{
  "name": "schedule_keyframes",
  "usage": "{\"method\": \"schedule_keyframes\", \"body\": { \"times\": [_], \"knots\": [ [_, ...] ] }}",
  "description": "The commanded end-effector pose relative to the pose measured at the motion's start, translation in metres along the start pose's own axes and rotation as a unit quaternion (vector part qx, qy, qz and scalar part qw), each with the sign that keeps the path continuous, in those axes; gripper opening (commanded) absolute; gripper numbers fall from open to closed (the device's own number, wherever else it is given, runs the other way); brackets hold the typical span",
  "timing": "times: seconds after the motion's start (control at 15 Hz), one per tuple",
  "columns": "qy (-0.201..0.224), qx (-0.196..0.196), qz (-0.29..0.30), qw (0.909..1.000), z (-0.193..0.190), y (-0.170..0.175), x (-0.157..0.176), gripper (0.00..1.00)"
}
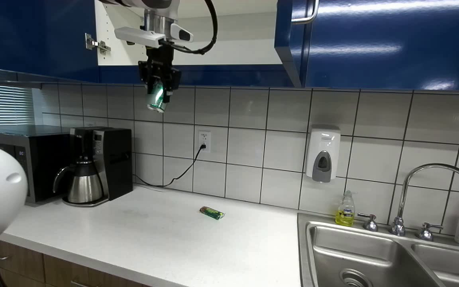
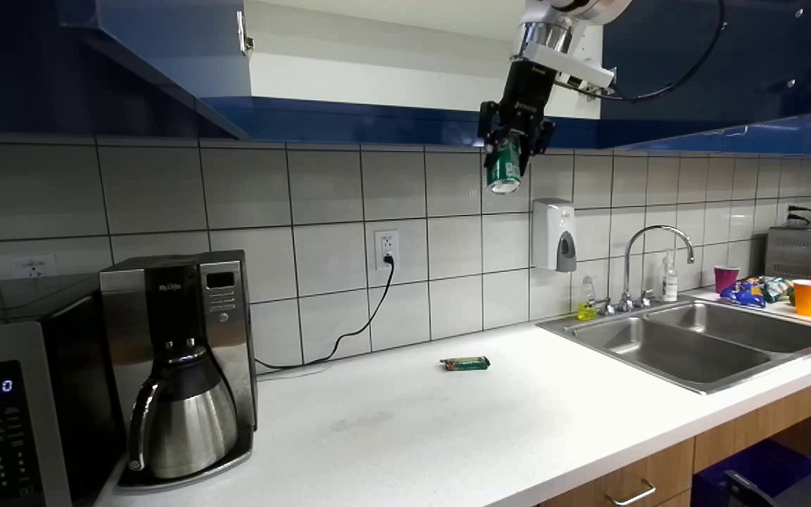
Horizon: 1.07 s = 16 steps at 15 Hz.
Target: Remove the can from the cupboard
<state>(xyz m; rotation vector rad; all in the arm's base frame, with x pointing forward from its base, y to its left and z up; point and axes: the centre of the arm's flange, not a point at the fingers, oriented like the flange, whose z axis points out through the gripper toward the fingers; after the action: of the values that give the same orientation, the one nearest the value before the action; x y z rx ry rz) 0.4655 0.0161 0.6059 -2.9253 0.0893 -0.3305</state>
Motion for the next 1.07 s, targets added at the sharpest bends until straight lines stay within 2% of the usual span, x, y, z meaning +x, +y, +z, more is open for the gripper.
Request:
{"method": "schedule_keyframes", "body": {
  "times": [0.0,0.67,1.0],
  "knots": [
    [0.003,0.013,-0.004,0.9999,0.023,0.006,-0.011,0.38],
    [-0.049,0.007,0.005,0.9988,0.103,0.019,-0.017,0.38],
    [-0.059,0.002,0.008,0.9982,0.13,0.027,-0.014,0.38]
  ]
}}
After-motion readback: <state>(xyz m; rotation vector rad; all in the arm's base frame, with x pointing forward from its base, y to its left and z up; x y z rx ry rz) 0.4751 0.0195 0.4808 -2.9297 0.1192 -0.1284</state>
